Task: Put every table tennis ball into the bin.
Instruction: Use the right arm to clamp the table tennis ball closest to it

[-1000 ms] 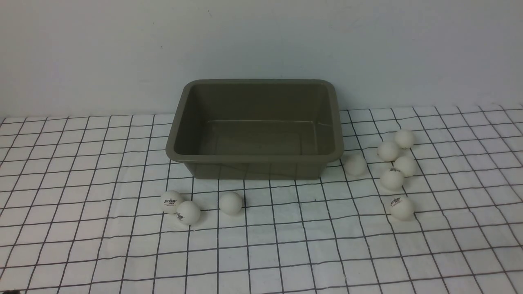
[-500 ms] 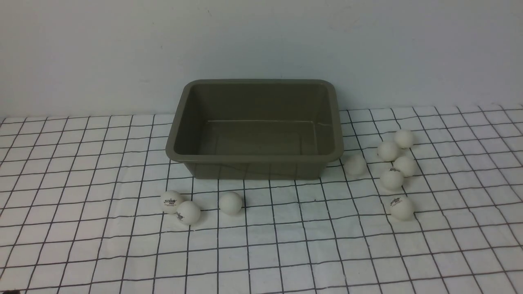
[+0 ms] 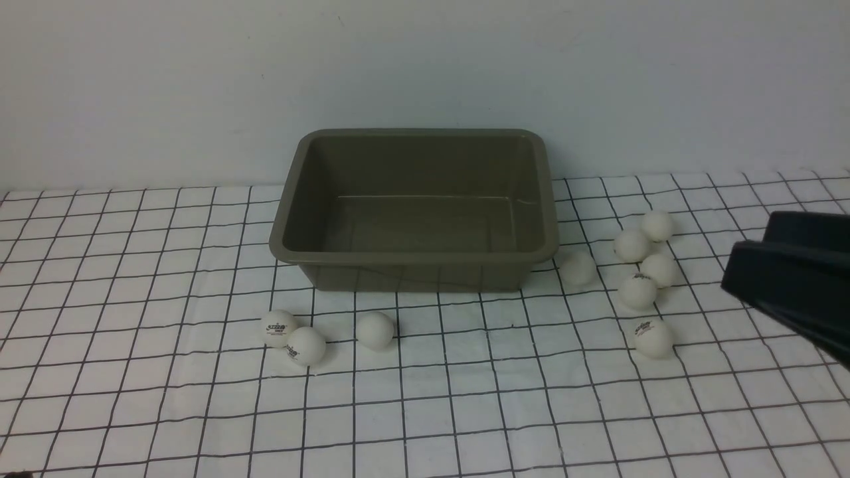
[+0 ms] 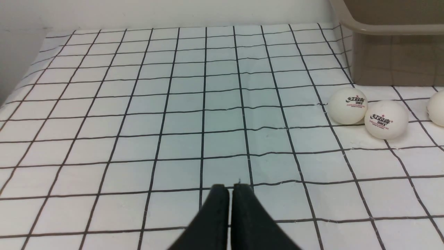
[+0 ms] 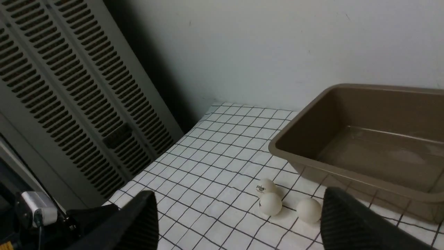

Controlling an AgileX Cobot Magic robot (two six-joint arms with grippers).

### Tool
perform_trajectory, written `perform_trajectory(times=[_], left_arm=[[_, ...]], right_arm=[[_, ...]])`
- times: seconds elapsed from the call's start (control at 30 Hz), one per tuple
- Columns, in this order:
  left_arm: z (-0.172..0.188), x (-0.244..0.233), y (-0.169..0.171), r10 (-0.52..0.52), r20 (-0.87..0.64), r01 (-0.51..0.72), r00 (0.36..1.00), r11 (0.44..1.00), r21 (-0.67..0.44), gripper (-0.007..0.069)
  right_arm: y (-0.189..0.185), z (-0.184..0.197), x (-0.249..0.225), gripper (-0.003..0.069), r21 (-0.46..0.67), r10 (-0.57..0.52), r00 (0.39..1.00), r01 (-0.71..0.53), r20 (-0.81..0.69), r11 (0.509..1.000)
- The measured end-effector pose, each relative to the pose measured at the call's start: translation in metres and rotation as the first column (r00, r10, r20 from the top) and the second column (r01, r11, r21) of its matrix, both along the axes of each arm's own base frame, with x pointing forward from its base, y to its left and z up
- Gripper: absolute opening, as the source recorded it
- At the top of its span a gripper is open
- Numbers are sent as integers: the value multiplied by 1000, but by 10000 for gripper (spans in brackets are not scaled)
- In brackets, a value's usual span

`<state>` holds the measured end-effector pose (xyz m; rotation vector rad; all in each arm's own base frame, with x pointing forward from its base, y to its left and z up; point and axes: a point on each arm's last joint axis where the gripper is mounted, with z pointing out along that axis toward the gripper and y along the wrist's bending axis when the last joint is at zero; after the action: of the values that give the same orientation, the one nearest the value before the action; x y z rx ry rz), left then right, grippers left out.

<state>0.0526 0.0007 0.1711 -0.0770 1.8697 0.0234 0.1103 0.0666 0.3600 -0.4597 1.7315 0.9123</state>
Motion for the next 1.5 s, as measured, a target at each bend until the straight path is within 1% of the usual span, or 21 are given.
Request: perform_trajectory(times=[0.13, 0.23, 0.37, 0.43, 0.47, 0.5, 0.53, 0.57, 0.63, 0.7, 0.8, 0.93, 0.97, 1.0, 1.03, 1.13, 1.2, 1.27, 1.33, 1.37, 1.5], left_arm=[[0, 0, 0, 0, 0, 0, 1000, 1000, 0, -4], [0, 0, 0, 0, 0, 0, 1000, 1000, 0, -4], [0, 0, 0, 0, 0, 0, 1000, 1000, 0, -4], [0, 0, 0, 0, 0, 0, 1000, 1000, 0, -4], [0, 0, 0, 0, 0, 0, 1000, 1000, 0, -4], [0, 0, 0, 0, 0, 0, 1000, 1000, 0, -4], [0, 0, 0, 0, 0, 0, 1000, 1000, 0, -4], [0, 0, 0, 0, 0, 0, 1000, 1000, 0, -4], [0, 0, 0, 0, 0, 0, 1000, 1000, 0, -4], [0, 0, 0, 0, 0, 0, 1000, 1000, 0, -4], [0, 0, 0, 0, 0, 0, 1000, 1000, 0, -4], [0, 0, 0, 0, 0, 0, 1000, 1000, 0, -4], [0, 0, 0, 0, 0, 0, 1000, 1000, 0, -4], [0, 0, 0, 0, 0, 0, 1000, 1000, 0, -4], [0, 0, 0, 0, 0, 0, 1000, 1000, 0, -4], [0, 0, 0, 0, 0, 0, 1000, 1000, 0, -4], [0, 0, 0, 0, 0, 0, 1000, 1000, 0, -4], [0, 0, 0, 0, 0, 0, 1000, 1000, 0, -4], [0, 0, 0, 0, 0, 0, 1000, 1000, 0, -4], [0, 0, 0, 0, 0, 0, 1000, 1000, 0, -4], [0, 0, 0, 0, 0, 0, 1000, 1000, 0, -4]], right_arm=[[-7, 19, 9, 566, 16, -107, 992, 107, 67, 994], [-14, 48, 11, 566, 102, -225, 963, 211, 151, 972], [-30, 83, 12, 566, 289, -432, 881, 369, 194, 883], [-45, 103, 11, 566, 408, -579, 794, 473, 187, 781], [-47, 105, 11, 566, 421, -593, 784, 483, 183, 768], [-63, 117, 8, 566, 477, -735, 654, 596, 179, 646], [-73, 123, 5, 566, 486, -793, 579, 647, 189, 588], [-81, 125, 3, 566, 461, -854, 470, 721, 222, 517], [-90, 126, 1, 566, 340, -875, 317, 830, 365, 442], [-91, 124, 2, 566, 184, -804, 259, 893, 536, 410], [-87, 116, 7, 566, -3, -652, 277, 922, 706, 388], [-86, 99, 14, 554, -140, -556, 323, 927, 766, 347], [-87, 93, 16, 547, -161, -562, 330, 931, 758, 329], [-92, 80, 20, 535, -210, -589, 344, 935, 732, 285], [-96, 72, 21, 525, -232, -626, 346, 938, 699, 259], [-104, 50, 22, 496, -281, -746, 347, 934, 568, 220], [-107, 33, 22, 465, -329, -833, 362, 915, 418, 232], [-105, 22, 22, 438, -363, -865, 392, 891, 312, 272], [-103, 17, 22, 426, -391, -866, 424, 869, 266, 305], [-97, 11, 23, 395, -403, -860, 477, 834, 181, 378], [-81, 3, 24, 347, -454, -757, 641, 716, 129, 530]])
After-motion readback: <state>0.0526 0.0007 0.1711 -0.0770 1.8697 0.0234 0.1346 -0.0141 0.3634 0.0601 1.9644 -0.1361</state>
